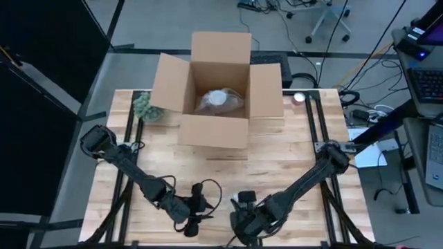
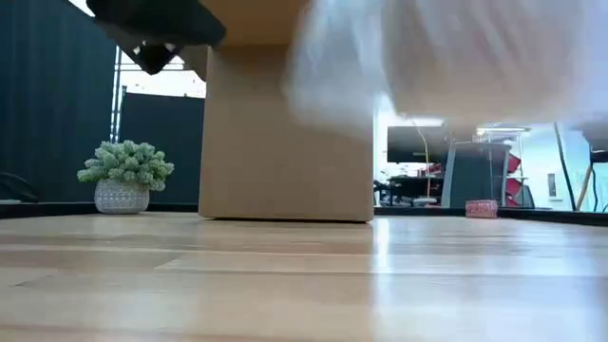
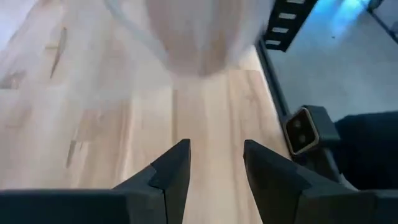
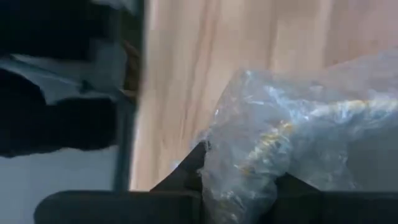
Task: Wrap mug
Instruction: Put the wrapped mug into the box
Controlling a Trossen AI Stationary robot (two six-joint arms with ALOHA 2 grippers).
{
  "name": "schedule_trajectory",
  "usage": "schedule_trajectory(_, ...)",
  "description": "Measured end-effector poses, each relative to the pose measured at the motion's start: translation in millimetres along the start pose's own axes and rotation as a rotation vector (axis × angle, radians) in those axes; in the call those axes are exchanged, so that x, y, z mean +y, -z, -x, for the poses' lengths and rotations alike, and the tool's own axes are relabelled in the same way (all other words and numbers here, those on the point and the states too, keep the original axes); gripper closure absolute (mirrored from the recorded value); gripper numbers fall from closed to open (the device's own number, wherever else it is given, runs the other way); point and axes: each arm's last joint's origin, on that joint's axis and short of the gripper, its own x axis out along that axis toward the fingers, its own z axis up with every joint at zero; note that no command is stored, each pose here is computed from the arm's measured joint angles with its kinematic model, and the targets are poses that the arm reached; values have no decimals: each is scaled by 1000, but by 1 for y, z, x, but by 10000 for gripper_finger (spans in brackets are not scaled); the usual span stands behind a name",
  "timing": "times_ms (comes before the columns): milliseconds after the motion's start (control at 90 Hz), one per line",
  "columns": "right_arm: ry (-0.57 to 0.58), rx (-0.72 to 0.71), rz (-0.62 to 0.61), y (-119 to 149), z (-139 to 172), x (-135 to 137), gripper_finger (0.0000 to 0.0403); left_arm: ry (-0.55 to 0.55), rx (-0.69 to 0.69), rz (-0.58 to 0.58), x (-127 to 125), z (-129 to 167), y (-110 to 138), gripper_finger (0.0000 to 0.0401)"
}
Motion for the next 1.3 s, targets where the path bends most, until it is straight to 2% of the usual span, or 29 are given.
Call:
schedule_trajectory(144,21,-126,79,-21,37,-4,370,-7,-2,-6,-1,7,-2,263)
schedule_trajectory(311,77,-364,190,-48,101,-18,370,-14,-21,-29,-5,18,-6,263)
schedule_trajectory(433,114,-431,272,-63,118,-32,370,-20,-36,-40,-5,24,-10,263)
schedule_trajectory(556,158,-513,301,-76,136,-59,370,-33,-32,-48,-4,31,-12,263)
schedule_trajectory(711,257,-474,255,-81,143,-109,371,-93,-3,-75,2,39,-12,263)
schedule_trajectory(933,292,-345,202,-77,141,-158,371,-159,-45,-91,9,59,-23,263)
schedule_trajectory(1189,420,-425,197,-90,148,-212,371,-196,-53,-121,16,60,-28,263)
schedule_trajectory(1300,465,-442,153,-91,153,-242,371,-223,-38,-120,23,59,-28,263)
